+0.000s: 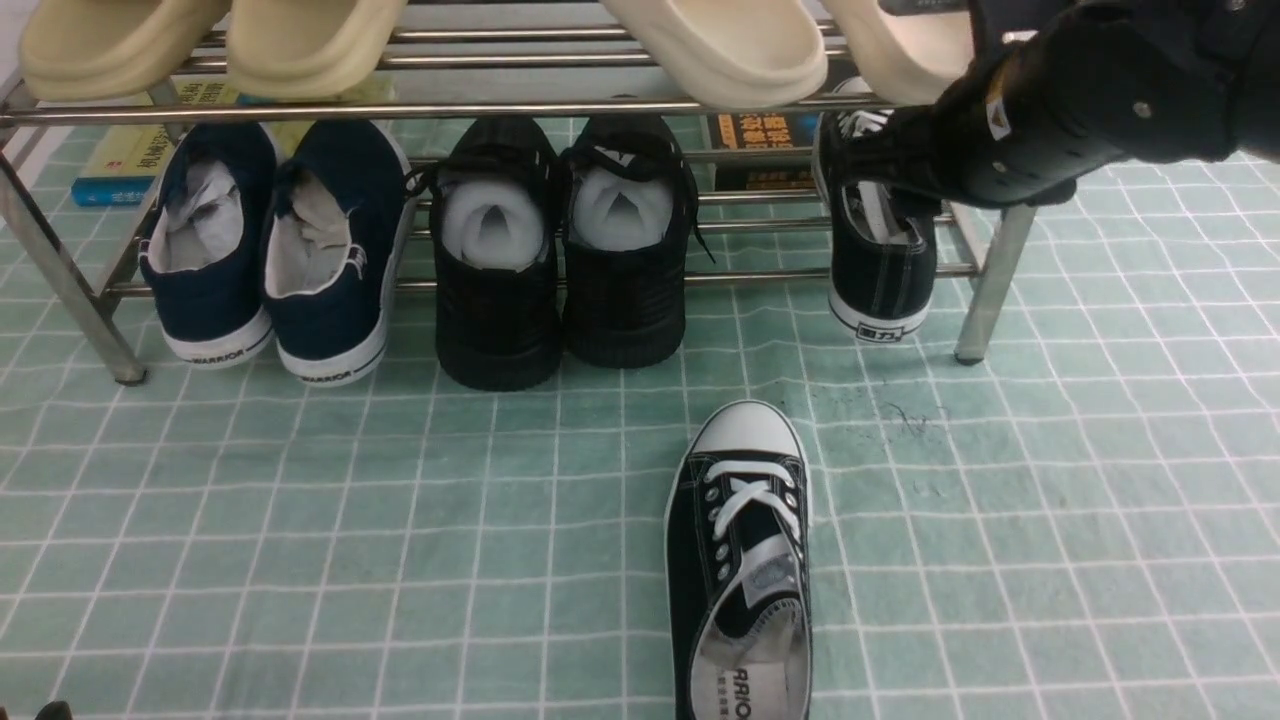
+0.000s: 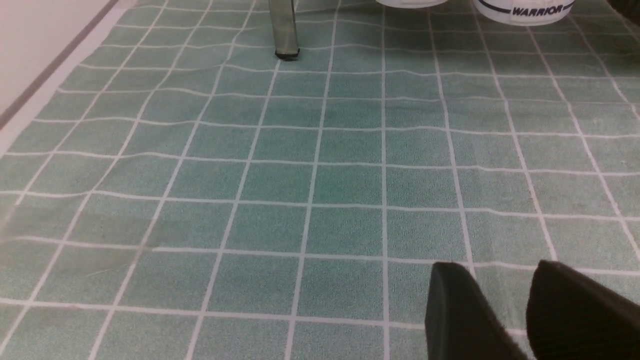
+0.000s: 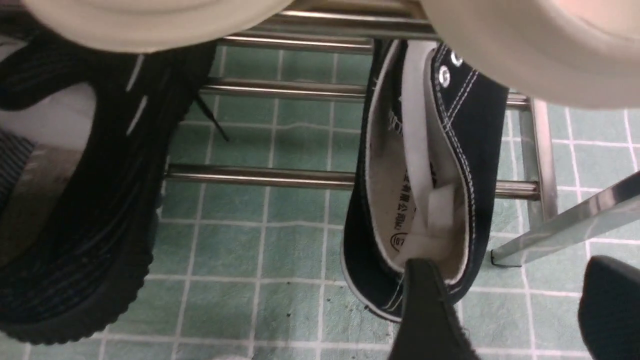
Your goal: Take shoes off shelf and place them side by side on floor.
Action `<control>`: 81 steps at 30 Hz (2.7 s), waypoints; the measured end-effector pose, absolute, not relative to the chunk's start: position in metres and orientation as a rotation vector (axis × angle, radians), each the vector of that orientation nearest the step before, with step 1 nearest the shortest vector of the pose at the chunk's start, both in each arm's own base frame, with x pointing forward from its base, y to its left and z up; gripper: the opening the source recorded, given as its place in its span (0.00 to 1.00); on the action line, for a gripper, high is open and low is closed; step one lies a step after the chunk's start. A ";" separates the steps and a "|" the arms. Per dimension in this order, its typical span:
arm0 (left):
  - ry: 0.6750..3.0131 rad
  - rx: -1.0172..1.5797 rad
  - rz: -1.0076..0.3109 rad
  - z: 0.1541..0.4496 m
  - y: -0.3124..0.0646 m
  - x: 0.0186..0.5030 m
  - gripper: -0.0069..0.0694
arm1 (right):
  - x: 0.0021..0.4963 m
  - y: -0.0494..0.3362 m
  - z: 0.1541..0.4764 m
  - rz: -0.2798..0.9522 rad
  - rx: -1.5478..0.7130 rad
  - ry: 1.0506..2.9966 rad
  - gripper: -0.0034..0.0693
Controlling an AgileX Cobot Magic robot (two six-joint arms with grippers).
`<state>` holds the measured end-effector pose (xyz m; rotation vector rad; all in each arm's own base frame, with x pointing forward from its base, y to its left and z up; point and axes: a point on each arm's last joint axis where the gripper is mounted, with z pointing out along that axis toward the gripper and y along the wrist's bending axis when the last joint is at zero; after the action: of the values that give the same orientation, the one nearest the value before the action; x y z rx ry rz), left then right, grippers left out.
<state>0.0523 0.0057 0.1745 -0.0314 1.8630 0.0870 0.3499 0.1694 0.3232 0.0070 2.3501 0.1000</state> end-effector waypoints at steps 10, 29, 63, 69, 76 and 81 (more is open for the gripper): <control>1.863 -0.031 0.087 0.175 0.006 0.052 0.41 | 0.366 0.178 0.288 0.111 0.133 2.413 0.62; 1.863 -0.031 0.087 0.175 0.006 0.052 0.41 | 0.382 0.180 0.268 0.199 0.533 2.309 0.62; 1.863 -0.031 0.087 0.175 0.006 0.052 0.41 | 0.376 0.180 0.282 0.091 0.136 2.357 0.62; 1.863 -0.031 0.087 0.175 0.006 0.052 0.41 | 0.383 0.186 0.270 0.082 0.042 2.354 0.62; 1.863 -0.031 0.087 0.175 0.006 0.052 0.41 | 0.389 0.190 0.265 0.071 -0.049 2.312 0.62; 1.863 -0.031 0.087 0.175 0.006 0.052 0.41 | 0.393 0.194 0.265 0.080 -0.109 2.263 0.62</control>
<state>0.0523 0.0057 0.1745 -0.0314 1.8630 0.0870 0.3930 0.1938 0.2650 -0.1089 2.2626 0.0803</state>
